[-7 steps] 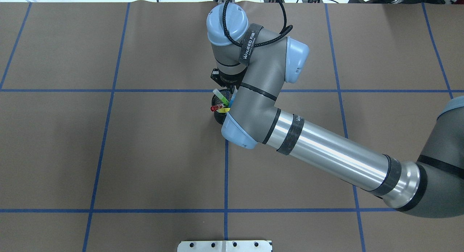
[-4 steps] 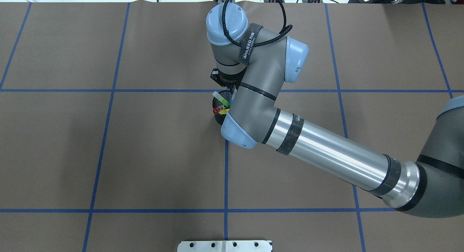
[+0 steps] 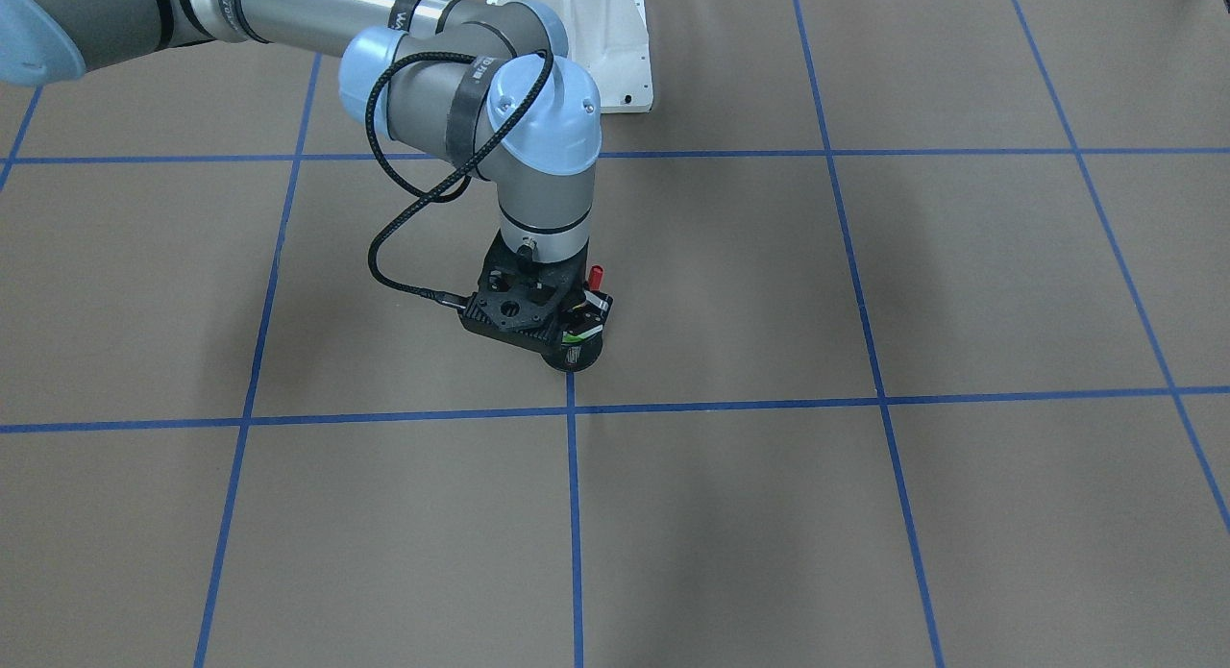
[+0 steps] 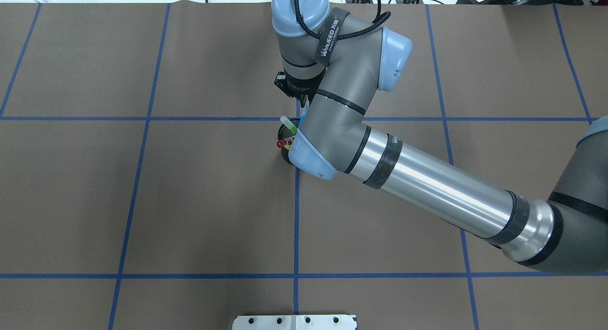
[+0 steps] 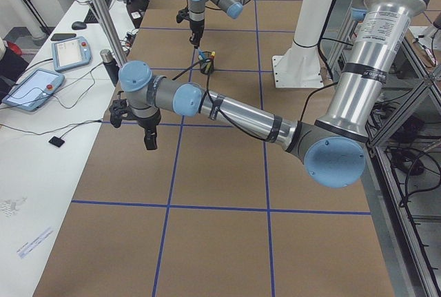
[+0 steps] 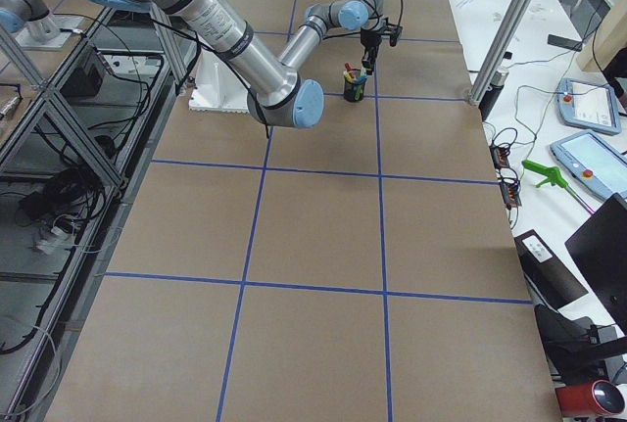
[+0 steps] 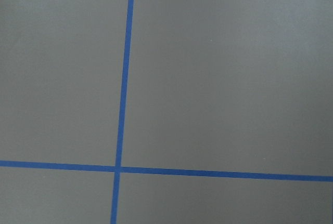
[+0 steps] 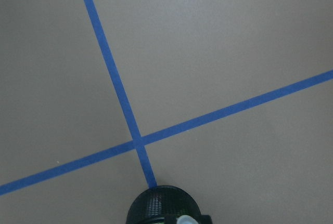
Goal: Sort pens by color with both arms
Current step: 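Lift the blue pen with the right gripper while the left arm reaches in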
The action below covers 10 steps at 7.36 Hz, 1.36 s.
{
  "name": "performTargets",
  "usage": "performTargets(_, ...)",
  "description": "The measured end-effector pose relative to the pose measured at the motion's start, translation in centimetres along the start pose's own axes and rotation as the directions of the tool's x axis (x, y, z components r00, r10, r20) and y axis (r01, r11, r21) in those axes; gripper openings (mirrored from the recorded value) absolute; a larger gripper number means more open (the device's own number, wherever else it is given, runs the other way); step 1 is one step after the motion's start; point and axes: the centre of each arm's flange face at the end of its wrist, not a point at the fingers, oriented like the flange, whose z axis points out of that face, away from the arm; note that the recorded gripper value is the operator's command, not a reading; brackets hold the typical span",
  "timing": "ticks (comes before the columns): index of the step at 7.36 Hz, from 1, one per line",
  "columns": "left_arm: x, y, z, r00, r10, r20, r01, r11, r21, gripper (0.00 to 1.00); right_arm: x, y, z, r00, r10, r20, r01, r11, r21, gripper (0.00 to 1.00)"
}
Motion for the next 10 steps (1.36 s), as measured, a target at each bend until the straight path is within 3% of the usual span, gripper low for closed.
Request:
performTargets(5,21.0,6.2,3.0,0.986,-0.144,-0.089,0.138,0.988,-0.067,1.0,3.4,-4.1,-10.5,0.997,0.081,0.012,-0.081,0.996,0.03,0.12)
performTargets(7,29.3,9.9,5.8,0.967,-0.197,-0.162,0.186,0.979,-0.077,1.0,9.3,-9.5,-13.4,0.993,0.118,-0.009,-0.118,0.992,0.034,0.12)
performTargets(8,32.7,12.3,7.8,0.951,-0.224,-0.213,0.215,0.974,-0.064,1.0,13.6,-13.5,-14.6,0.992,0.119,-0.028,-0.119,0.993,-0.001,0.12)
performTargets(10,38.9,17.1,12.0,0.922,-0.268,-0.279,0.27,0.962,-0.032,1.0,22.1,-19.9,-14.1,0.991,0.059,-0.119,-0.074,0.989,-0.124,0.12)
